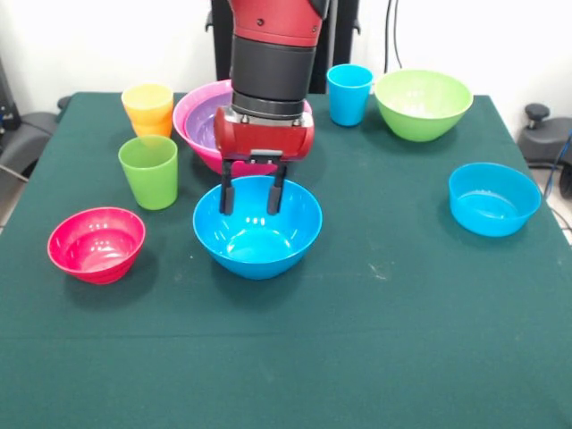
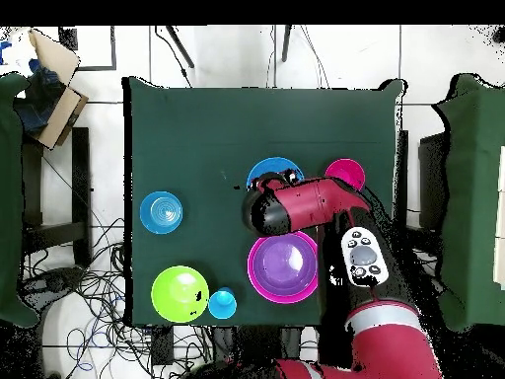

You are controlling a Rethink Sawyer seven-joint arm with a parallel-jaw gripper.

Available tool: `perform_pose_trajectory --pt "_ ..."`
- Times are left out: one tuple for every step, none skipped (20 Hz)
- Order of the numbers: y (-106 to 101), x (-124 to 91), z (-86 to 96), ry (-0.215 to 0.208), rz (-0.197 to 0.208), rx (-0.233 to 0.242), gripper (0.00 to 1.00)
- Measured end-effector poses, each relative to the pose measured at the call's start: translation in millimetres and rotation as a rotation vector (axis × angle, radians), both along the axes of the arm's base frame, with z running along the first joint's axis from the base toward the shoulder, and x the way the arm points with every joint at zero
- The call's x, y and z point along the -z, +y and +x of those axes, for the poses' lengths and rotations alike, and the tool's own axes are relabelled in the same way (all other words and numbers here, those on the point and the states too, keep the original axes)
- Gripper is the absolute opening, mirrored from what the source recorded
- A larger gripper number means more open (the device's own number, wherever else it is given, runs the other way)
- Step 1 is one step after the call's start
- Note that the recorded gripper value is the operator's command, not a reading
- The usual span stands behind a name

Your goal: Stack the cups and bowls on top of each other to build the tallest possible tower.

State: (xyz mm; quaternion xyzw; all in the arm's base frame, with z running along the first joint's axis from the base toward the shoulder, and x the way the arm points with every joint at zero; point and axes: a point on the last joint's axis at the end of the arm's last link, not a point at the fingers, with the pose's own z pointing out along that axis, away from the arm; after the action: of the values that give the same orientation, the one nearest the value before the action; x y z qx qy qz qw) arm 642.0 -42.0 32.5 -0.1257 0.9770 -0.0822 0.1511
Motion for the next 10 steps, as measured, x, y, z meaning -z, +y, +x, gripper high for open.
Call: perform_pose_trajectory --pt "-1 0 0.0 -0.002 0.001 0.007 1.0" --pt "-3 -1 0.0 -0.004 0.001 0.013 1.0" --pt "-6 -1 -0.2 -0.009 0.003 0.028 1.0" --pt "-8 -1 -0.1 -0.011 0.004 0.035 1.0" --pt "-9 -1 -0.3 -0.012 0.004 0.04 1.0" --pt "-10 -1 -0.4 -0.013 0.004 0.046 1.0" --pt "-12 -2 -0.6 -0.013 0.005 0.051 1.0" --pt "-13 -2 -0.7 -0.014 0.005 0.056 1.0" --pt "-15 -3 -0.7 -0.017 0.006 0.068 1.0" --pt "-16 -3 -0.6 -0.018 0.007 0.072 1.0"
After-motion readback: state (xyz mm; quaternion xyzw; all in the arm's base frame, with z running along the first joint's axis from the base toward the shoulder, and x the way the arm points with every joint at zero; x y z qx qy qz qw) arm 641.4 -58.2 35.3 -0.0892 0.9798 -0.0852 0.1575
